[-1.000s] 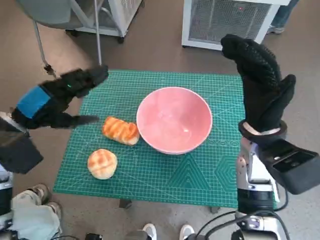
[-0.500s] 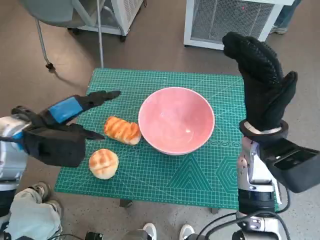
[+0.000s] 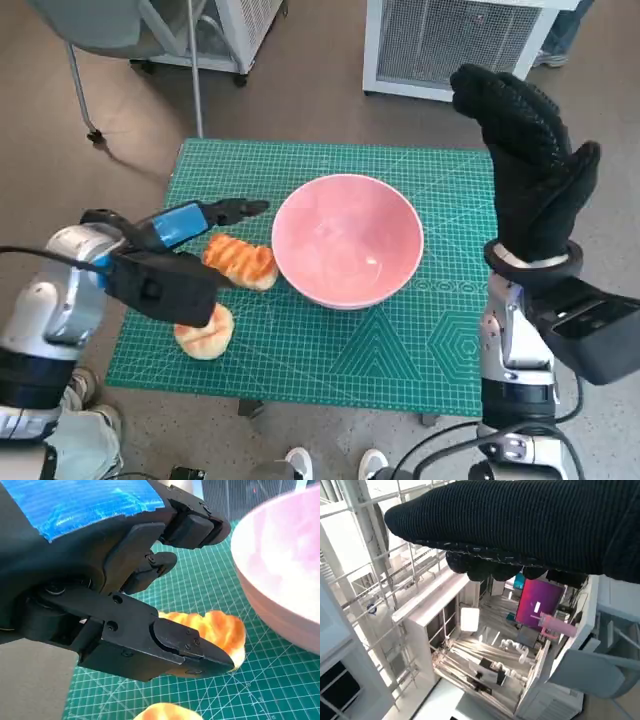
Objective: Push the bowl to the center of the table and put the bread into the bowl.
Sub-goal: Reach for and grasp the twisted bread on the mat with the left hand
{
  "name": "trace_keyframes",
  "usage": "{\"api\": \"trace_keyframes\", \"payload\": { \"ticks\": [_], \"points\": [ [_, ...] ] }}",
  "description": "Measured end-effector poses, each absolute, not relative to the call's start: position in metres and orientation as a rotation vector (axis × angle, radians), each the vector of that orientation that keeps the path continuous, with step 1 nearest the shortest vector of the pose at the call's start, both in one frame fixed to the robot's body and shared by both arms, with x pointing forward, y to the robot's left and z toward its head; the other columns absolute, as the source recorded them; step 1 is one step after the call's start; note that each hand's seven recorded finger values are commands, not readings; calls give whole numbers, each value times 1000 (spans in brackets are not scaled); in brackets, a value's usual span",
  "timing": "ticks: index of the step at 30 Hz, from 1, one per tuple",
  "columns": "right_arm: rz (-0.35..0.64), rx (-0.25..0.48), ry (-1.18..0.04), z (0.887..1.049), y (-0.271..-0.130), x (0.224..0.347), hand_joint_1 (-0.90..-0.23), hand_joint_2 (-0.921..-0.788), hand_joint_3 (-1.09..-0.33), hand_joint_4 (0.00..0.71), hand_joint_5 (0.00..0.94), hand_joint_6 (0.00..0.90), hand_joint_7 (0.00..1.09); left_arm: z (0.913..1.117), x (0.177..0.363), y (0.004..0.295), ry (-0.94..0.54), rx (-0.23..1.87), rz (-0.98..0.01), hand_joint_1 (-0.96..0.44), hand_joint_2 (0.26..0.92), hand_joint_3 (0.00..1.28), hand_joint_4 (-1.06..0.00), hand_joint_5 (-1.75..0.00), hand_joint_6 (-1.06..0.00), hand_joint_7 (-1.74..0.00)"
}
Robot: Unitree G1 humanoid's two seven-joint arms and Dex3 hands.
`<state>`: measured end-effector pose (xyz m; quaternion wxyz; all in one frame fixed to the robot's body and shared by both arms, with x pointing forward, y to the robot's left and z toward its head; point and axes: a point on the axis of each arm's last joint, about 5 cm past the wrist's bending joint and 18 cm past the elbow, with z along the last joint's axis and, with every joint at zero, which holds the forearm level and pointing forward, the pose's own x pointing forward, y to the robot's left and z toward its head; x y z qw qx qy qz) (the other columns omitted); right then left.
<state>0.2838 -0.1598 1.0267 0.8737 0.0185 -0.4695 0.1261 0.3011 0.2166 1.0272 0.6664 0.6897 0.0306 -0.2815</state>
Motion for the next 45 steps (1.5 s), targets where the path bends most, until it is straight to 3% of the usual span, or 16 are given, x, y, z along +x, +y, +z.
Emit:
{"api": "trace_keyframes", "payload": {
  "ticks": [13, 25, 35, 45],
  "points": [
    [260, 34, -982, 1024, -162, 277, -622, -921, -746, 262, 17, -1, 772, 1009, 320, 204, 136, 1575, -638, -13, 735, 1, -120, -13, -289, -17],
    [227, 34, -982, 1020, -167, 272, -601, -921, -757, 283, 29, -1, 751, 994, 328, 207, 250, 1597, -646, 5, 736, 2, -140, -7, -298, -13],
    [202, 39, -972, 1017, -168, 271, -597, -921, -755, 289, 31, -1, 749, 1000, 328, 211, 262, 1580, -597, 27, 736, 1, -124, 0, -274, -1],
    [197, 40, -971, 1017, -167, 270, -599, -921, -754, 289, 31, -1, 748, 1024, 324, 219, 185, 1572, -505, 45, 737, 2, -124, -1, -277, -3]
  ]
}}
